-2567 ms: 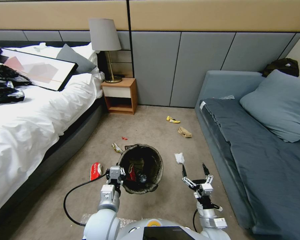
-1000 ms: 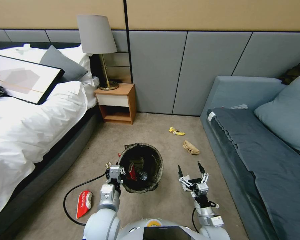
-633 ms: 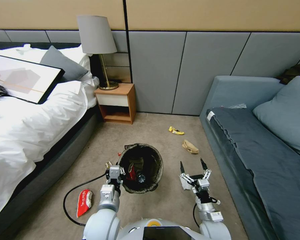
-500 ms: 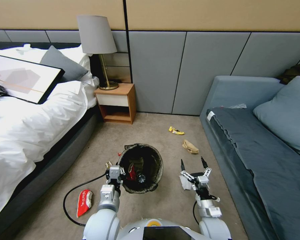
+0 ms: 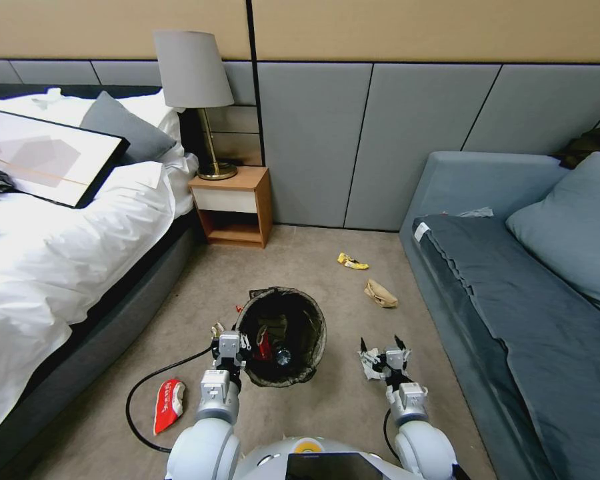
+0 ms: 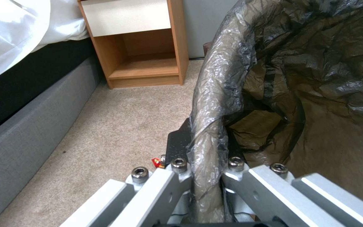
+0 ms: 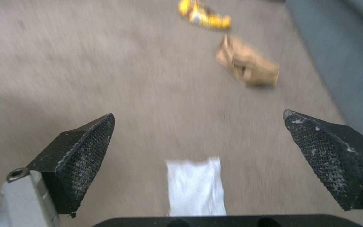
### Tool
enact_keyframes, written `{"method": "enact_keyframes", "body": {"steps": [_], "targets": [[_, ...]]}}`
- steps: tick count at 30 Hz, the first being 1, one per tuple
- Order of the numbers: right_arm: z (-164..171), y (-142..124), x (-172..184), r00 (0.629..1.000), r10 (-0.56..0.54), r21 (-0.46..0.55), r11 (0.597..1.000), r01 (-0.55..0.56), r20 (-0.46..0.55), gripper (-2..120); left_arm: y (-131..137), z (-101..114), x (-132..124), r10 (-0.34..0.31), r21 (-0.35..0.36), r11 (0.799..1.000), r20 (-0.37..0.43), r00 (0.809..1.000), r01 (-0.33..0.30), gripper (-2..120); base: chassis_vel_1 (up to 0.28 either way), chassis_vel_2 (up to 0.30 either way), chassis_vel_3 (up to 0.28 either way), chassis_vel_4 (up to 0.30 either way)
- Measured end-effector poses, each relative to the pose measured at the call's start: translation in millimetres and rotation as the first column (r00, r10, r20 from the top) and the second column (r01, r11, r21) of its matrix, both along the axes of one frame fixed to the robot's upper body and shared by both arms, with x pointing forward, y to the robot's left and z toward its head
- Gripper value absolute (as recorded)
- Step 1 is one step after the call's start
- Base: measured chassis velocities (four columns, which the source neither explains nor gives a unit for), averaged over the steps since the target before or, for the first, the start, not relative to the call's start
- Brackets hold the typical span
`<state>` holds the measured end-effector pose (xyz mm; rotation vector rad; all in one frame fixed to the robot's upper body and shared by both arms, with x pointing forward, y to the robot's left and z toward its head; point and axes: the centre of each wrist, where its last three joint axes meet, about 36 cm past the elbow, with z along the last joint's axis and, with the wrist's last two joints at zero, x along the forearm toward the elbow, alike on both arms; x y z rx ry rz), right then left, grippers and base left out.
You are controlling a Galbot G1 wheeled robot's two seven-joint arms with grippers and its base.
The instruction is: Pick up the trash bin, then pick up the garbage from the floor and place it into the trash bin.
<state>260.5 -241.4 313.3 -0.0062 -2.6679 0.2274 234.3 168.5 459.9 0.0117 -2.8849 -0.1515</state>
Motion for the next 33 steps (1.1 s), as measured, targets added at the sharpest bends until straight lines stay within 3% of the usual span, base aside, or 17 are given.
{"method": "enact_keyframes", "body": {"steps": [18,22,33], "targets": [[-77.4,-21.9,30.9,0.978,0.013,0.038,0.999,-0.005,-0.208,100,0.3,-1.1,0.0,0.001,0.003,1.000,-0.002,1.000,-0.001,0,0.000,0.000,0.000,0.000],[-100.5,-25.4,37.6,0.975,0.007,0.039,0.999,0.002,-0.222,100,0.3,-1.4,-0.4,0.002,0.004,1.000,-0.003,1.000,-0.002,0,0.000,0.000,0.000,0.000],[-122.9,-30.2,49.5,0.974,0.002,0.051,0.999,0.010,-0.228,100,1.8,-1.8,-1.0,0.008,0.010,1.000,-0.006,1.000,-0.008,0,0.000,0.000,0.000,0.000]]}}
